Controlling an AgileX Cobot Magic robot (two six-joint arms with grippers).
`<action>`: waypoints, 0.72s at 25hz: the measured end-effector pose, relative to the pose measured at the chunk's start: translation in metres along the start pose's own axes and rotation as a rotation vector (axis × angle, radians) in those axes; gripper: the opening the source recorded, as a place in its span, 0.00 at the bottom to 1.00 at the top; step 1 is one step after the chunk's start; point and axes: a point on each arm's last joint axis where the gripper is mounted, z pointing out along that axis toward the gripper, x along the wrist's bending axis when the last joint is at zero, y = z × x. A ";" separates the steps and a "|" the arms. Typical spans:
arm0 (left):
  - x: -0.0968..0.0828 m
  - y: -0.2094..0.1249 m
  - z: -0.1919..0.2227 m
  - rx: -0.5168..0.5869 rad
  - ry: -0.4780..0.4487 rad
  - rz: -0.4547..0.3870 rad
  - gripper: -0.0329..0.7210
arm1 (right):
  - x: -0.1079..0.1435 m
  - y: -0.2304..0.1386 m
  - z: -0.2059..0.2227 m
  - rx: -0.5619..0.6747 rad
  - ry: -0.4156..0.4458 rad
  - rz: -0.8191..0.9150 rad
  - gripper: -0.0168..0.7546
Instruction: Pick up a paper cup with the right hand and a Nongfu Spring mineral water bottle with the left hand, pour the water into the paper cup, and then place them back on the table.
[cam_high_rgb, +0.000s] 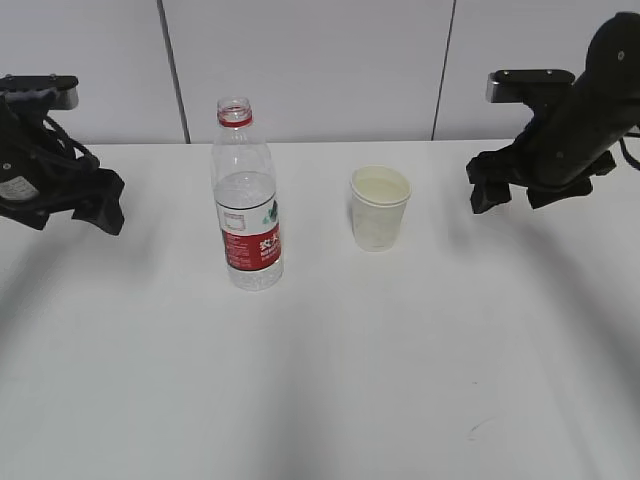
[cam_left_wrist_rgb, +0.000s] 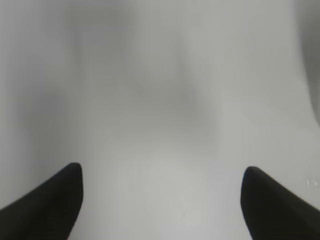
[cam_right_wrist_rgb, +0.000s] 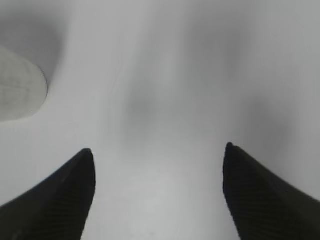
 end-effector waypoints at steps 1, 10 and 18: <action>0.000 0.002 -0.004 0.021 -0.002 0.000 0.82 | 0.000 0.002 -0.004 0.029 -0.005 -0.013 0.78; -0.001 0.017 -0.037 0.156 -0.017 -0.003 0.78 | 0.000 0.001 -0.024 0.235 -0.012 -0.041 0.78; 0.011 0.014 -0.050 0.260 -0.011 -0.055 0.77 | 0.001 -0.009 -0.027 0.358 -0.006 -0.031 0.78</action>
